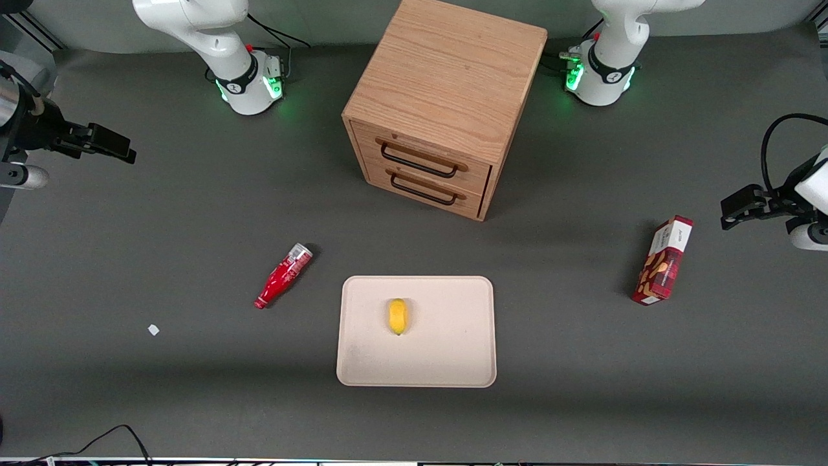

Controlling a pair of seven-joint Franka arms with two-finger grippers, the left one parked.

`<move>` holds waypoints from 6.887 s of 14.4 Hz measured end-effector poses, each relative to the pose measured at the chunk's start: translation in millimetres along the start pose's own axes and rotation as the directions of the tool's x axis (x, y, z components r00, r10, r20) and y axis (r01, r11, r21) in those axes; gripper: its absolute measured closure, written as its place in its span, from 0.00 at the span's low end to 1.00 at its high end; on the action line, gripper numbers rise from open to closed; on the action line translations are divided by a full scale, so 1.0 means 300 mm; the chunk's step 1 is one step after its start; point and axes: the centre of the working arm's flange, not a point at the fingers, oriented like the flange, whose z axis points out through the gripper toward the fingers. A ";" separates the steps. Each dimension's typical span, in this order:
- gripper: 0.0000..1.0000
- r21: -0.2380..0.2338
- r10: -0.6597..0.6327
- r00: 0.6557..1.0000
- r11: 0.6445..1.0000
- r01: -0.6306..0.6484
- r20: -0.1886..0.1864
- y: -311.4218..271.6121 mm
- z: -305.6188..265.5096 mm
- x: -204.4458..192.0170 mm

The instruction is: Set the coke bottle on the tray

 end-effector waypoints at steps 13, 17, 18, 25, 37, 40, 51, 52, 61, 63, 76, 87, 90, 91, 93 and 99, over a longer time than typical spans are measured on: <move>0.00 0.053 0.361 0.929 0.929 -0.366 0.083 -0.342 0.339 0.154; 0.00 0.046 0.413 0.906 0.907 -0.418 0.095 -0.393 0.790 0.246; 0.00 0.052 0.422 0.902 0.903 -0.427 0.088 -0.387 0.884 0.257; 0.00 0.099 0.438 0.899 0.894 -0.437 0.018 -0.390 1.323 0.362; 0.28 0.124 0.411 0.911 0.907 -0.404 -0.042 -0.417 1.510 0.424; 0.44 0.118 0.390 0.919 0.917 -0.382 -0.060 -0.434 1.495 0.427; 0.44 0.024 0.117 0.990 0.993 -0.115 -0.080 -0.487 0.520 0.393; 0.44 0.040 0.088 0.991 0.996 -0.084 -0.103 -0.513 0.422 0.375; 0.44 0.177 -0.073 0.995 0.981 0.085 -0.075 -0.926 0.725 0.536; 0.44 0.192 -0.071 0.997 0.978 0.076 -0.035 -0.975 0.960 0.606; 0.44 0.219 -0.062 0.994 0.972 0.081 -0.093 -1.049 1.438 0.710; 0.00 0.186 -0.048 0.993 0.980 0.069 -0.111 -1.047 1.439 0.711; 0.00 0.186 -0.048 0.992 0.980 0.069 -0.114 -1.047 1.433 0.712; 0.00 0.187 -0.048 0.991 0.980 0.071 -0.122 -1.047 1.418 0.715; 0.00 0.190 -0.051 0.989 0.979 0.076 -0.137 -1.052 1.343 0.713; 0.00 0.153 -0.085 0.983 0.982 0.111 -0.165 -1.045 0.896 0.608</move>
